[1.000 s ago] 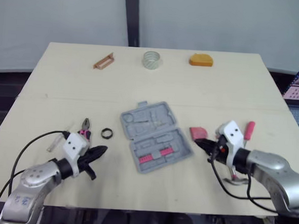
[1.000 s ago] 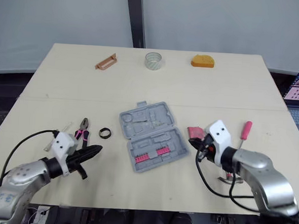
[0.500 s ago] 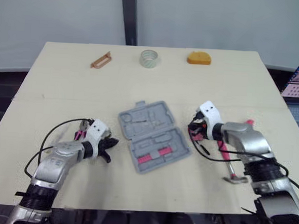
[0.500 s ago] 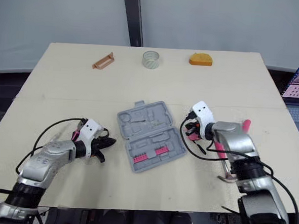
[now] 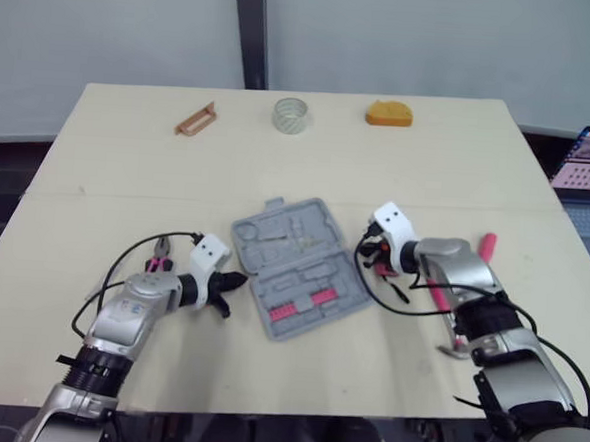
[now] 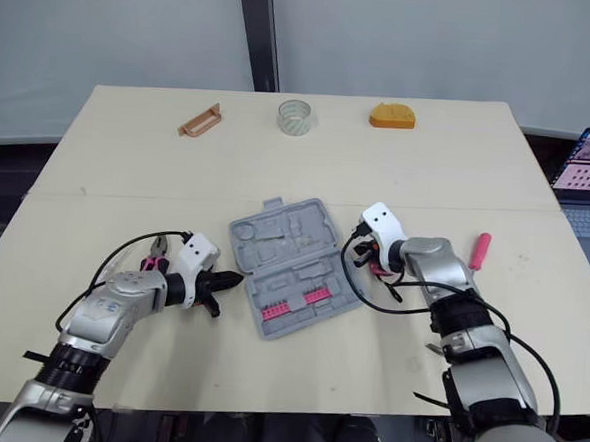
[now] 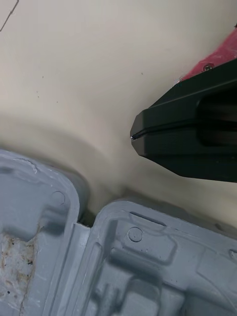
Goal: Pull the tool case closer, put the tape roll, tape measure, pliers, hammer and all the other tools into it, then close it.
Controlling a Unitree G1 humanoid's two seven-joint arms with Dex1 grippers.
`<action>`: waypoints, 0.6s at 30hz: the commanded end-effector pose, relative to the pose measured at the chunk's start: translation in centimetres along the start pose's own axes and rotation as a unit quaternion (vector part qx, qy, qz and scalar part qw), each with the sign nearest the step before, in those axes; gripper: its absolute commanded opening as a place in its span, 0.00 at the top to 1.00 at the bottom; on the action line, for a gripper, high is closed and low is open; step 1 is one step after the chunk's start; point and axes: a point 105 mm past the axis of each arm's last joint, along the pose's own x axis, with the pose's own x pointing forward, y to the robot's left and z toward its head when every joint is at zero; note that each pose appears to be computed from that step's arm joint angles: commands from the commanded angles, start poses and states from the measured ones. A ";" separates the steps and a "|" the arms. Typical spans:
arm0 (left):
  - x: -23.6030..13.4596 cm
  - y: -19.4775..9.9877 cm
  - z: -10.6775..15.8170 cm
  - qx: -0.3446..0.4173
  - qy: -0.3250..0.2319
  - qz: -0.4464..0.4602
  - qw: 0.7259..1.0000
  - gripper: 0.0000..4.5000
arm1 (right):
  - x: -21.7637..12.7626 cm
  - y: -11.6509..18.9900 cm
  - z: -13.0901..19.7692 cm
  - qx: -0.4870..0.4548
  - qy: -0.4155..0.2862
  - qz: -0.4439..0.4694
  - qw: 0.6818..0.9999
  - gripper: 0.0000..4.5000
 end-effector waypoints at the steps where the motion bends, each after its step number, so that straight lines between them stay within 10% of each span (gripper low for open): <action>1: 0.4 -0.6 -0.1 0.011 0.003 -0.013 1.000 0.99 | 0.4 1.0 0.8 -0.012 -0.011 0.028 0.999 1.00; 18: 1.3 -1.3 -0.4 0.021 0.007 -0.027 0.999 0.99 | 2.3 3.4 2.8 -0.047 -0.047 0.065 0.996 1.00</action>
